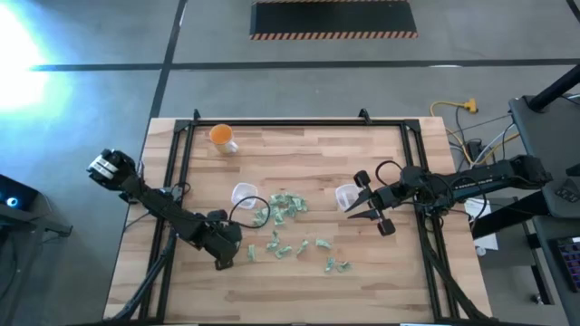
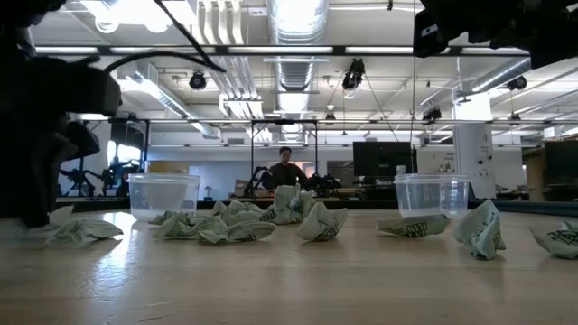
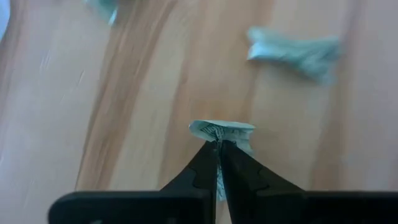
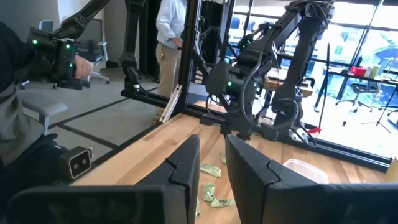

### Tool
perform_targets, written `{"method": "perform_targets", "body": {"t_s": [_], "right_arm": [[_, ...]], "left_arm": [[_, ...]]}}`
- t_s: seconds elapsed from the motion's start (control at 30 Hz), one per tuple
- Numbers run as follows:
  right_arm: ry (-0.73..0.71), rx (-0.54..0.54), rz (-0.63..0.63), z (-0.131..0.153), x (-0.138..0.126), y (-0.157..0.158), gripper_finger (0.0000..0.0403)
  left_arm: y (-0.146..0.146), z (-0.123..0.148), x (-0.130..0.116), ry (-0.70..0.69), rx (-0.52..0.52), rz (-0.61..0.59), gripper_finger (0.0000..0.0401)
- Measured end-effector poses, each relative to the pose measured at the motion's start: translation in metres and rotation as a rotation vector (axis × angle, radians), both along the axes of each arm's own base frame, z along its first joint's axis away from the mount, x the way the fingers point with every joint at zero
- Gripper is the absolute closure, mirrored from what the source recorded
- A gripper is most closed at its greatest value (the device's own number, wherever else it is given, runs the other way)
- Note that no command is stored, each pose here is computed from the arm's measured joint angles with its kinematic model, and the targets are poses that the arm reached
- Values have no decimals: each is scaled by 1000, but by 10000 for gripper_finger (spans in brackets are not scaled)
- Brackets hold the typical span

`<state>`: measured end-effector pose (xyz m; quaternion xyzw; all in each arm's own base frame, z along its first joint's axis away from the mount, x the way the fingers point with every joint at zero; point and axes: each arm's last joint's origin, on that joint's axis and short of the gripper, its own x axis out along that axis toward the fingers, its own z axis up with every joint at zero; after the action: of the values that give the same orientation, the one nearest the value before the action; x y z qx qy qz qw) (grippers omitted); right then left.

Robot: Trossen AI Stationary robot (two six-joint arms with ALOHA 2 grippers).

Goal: Pick and place Stevia / Truvia into bins
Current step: Put the stevia packet into the left transparent container

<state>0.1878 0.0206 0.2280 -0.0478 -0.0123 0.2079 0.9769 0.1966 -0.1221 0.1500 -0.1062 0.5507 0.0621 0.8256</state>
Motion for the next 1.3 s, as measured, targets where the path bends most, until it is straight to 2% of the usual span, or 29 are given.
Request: {"method": "perform_targets", "body": {"t_s": [0.2,0.33,0.43,0.57,0.67,0.73,0.87,1.2,1.3], "right_arm": [[0,0,0,0,0,0,335],[0,1,0,0,0,0,335],[0,2,0,0,0,0,335],[1,3,0,0,0,0,335],[2,5,0,0,0,0,335],[3,7,0,0,0,0,335],[3,7,0,0,0,0,335],[8,7,0,0,0,0,335],[8,7,0,0,0,0,335]], "left_arm": [[1,15,2,-72,29,-1,401],[5,28,1,-174,109,-4,401],[12,40,-1,-271,220,11,401],[26,53,-8,-365,434,95,401],[38,58,-12,-395,563,173,401],[46,59,-13,-390,605,206,401],[59,56,-12,-345,636,232,401],[78,42,-5,-230,608,269,401],[78,38,-1,-197,605,228,401]]}}
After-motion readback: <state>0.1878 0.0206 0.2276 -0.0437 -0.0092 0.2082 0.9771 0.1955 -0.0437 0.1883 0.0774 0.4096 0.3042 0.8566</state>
